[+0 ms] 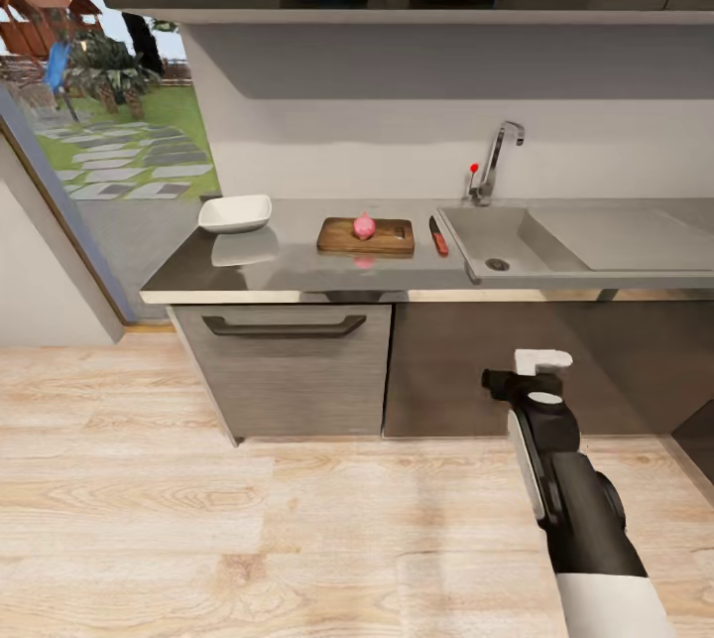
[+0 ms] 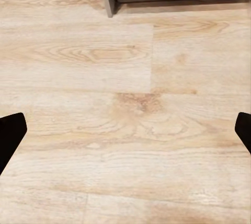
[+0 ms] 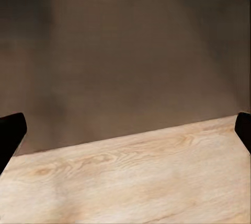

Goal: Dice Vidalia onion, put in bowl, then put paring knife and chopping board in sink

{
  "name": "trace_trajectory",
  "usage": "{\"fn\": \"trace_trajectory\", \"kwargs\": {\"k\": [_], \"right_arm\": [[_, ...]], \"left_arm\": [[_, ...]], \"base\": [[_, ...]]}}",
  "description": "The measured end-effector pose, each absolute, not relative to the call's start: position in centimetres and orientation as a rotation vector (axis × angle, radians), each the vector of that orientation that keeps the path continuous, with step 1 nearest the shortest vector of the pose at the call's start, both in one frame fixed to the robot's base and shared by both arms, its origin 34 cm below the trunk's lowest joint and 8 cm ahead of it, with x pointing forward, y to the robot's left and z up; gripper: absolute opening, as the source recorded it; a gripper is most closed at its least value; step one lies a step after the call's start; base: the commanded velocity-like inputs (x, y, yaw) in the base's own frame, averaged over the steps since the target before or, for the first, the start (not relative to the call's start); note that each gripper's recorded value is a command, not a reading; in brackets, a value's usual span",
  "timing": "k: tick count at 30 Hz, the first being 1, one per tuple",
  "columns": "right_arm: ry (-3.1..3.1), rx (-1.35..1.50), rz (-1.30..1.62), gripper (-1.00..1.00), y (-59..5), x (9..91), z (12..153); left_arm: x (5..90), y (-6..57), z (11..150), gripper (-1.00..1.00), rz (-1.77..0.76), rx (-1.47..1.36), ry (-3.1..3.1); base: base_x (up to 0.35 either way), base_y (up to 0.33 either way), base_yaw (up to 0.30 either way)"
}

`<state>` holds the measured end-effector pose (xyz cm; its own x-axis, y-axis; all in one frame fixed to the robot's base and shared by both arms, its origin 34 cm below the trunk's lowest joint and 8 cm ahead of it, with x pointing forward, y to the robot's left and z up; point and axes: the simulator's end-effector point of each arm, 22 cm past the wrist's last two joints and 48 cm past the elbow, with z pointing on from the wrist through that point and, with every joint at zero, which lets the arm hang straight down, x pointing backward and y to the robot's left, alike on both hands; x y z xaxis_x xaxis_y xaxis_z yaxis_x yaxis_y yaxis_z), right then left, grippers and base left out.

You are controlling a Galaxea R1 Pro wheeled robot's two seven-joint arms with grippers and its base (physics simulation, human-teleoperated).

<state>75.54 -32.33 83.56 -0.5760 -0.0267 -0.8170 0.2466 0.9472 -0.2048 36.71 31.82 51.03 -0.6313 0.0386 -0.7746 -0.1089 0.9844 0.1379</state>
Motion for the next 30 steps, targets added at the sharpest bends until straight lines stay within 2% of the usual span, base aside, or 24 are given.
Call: {"fn": "trace_trajectory", "kwargs": {"k": [7,12,19,30], "right_arm": [[2.121,0.176,-0.350,1.00,-32.2,79.9,90.4],[1.989,0.198,-0.317,1.00,-32.0,84.5,100.4],[1.929,0.196,-0.288,1.00,-31.3,88.0,106.6],[2.082,0.072,-0.125,1.00,-27.1,92.9,104.8]], "left_arm": [[36.7,31.7,51.0,1.00,0.213,-0.049,2.246],[36.6,31.8,51.0,1.00,0.215,-0.051,2.246],[36.6,31.8,51.0,1.00,0.217,-0.053,2.245],[36.2,32.0,50.8,1.00,0.223,-0.052,2.261]], "base": [[0.000,0.000,0.000],[0.066,0.025,0.000],[0.241,0.133,0.000],[0.267,0.192,0.000]]}}
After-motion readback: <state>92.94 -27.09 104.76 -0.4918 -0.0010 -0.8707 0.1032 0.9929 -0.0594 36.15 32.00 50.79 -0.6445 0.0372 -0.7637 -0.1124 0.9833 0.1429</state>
